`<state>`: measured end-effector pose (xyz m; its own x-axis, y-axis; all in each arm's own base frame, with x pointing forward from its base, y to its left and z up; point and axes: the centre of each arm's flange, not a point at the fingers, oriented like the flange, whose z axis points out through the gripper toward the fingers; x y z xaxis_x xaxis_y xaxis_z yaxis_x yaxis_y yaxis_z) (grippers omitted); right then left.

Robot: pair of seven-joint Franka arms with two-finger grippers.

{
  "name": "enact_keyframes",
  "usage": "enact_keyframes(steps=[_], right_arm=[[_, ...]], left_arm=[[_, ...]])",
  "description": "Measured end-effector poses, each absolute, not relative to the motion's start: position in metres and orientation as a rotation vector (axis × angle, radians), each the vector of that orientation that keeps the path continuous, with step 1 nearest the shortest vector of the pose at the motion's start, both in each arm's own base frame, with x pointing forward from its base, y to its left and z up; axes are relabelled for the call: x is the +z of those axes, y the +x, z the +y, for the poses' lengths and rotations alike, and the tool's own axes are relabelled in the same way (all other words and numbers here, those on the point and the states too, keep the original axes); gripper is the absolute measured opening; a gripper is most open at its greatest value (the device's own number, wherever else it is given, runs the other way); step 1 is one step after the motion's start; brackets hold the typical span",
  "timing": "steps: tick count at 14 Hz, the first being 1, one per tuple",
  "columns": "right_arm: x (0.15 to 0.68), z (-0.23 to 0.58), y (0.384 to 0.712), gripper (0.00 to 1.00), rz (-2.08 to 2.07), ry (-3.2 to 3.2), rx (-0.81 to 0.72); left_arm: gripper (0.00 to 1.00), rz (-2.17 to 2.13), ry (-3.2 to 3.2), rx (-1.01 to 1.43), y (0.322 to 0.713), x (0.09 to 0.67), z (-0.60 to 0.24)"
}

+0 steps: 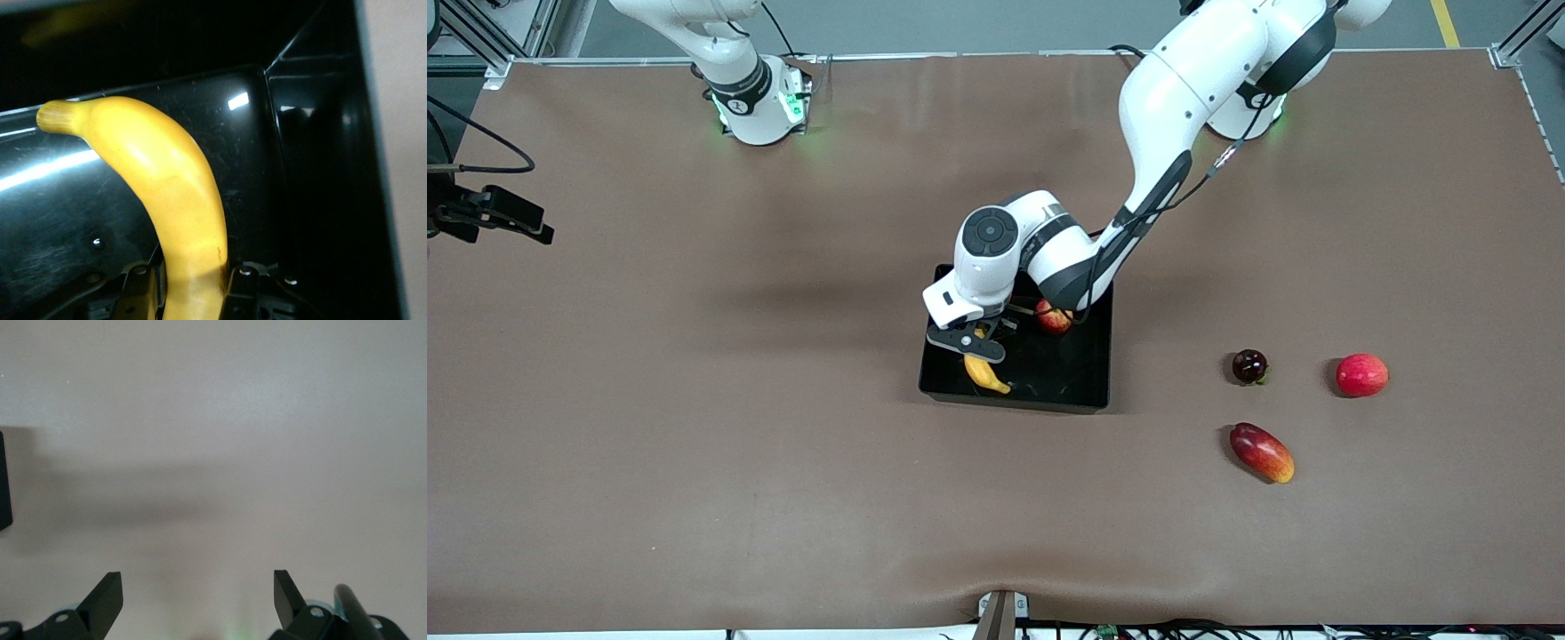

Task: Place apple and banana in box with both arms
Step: 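Lower the banana into the box beside the apple and open the left gripper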

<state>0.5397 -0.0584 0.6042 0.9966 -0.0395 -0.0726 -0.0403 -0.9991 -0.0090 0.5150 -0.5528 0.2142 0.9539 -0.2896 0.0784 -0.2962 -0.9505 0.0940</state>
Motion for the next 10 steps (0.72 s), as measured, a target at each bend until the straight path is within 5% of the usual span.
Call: enact_keyframes(steps=[9,10], right_arm=[[0.604,-0.058,0.54,1.0,0.063,-3.128,0.114],[0.604,-0.058,0.54,1.0,0.063,-3.128,0.114]], left_arm=[[0.36,-0.452,3.015,0.062,0.512,0.193,-0.551],[0.42,-0.451,3.016,0.062,0.513,0.192,-0.55]])
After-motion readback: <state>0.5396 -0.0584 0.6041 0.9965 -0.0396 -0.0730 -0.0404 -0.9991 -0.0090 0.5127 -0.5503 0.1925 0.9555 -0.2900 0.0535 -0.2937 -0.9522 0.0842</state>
